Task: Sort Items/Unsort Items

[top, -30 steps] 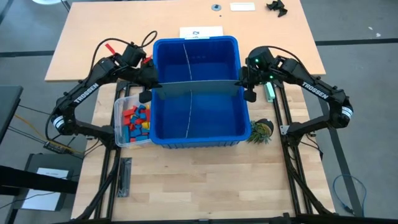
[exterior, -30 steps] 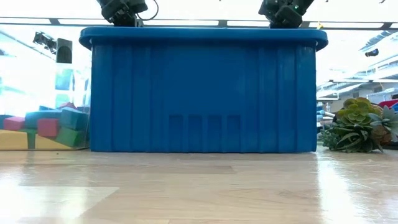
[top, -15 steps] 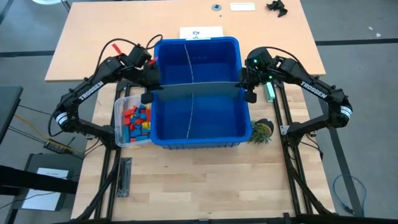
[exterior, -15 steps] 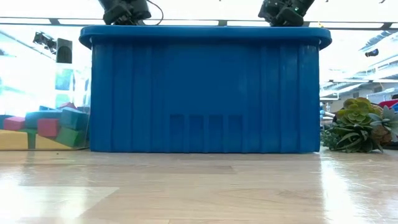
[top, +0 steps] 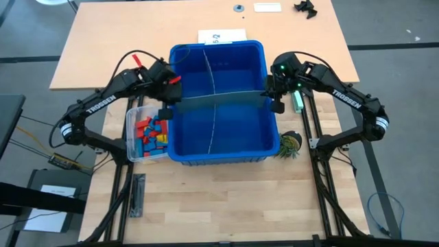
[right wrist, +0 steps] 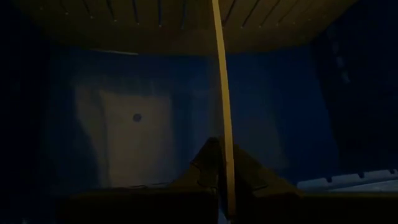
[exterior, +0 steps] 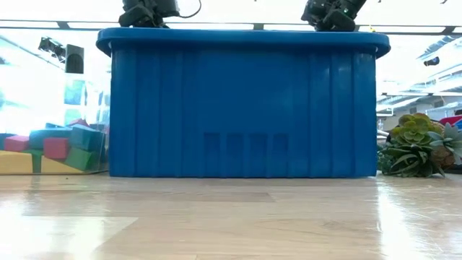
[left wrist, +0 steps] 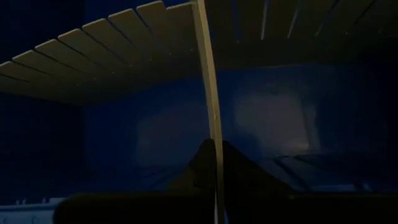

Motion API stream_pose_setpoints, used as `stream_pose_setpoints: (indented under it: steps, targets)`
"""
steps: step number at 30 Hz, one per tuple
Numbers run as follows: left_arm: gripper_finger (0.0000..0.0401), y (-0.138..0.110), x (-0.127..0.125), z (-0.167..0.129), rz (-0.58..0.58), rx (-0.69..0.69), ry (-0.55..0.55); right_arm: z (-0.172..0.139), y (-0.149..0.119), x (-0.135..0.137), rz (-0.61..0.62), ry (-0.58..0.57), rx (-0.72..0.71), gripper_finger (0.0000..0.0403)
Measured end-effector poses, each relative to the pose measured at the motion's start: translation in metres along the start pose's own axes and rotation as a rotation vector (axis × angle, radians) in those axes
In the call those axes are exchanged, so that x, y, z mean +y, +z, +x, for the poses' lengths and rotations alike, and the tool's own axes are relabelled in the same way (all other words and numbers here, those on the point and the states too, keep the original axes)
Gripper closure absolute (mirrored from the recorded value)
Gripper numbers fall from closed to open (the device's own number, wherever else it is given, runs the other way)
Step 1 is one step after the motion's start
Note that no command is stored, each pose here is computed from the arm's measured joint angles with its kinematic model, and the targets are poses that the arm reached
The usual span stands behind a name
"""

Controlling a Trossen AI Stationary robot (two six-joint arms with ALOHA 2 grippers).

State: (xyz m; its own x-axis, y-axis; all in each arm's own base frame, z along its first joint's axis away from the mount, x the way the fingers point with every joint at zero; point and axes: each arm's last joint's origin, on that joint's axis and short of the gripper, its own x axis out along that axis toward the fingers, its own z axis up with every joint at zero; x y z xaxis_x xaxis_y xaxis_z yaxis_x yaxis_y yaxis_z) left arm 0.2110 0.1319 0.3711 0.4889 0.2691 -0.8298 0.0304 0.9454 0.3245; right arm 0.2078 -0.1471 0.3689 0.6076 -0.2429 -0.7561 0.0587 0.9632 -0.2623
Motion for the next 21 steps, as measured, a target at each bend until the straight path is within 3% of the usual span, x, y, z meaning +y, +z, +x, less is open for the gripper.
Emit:
stream_pose_setpoints:
  steps: [6,21]
  targets:
    - [0.0386,0.000,-0.001,0.000,0.004,0.045,0.050,0.000,0.004,0.006,-0.064,-0.010,0.007,0.0397]
    - [0.0386,0.005,0.002,0.015,-0.048,0.039,-0.009,0.000,-0.002,0.003,0.006,-0.003,0.045,0.0397]
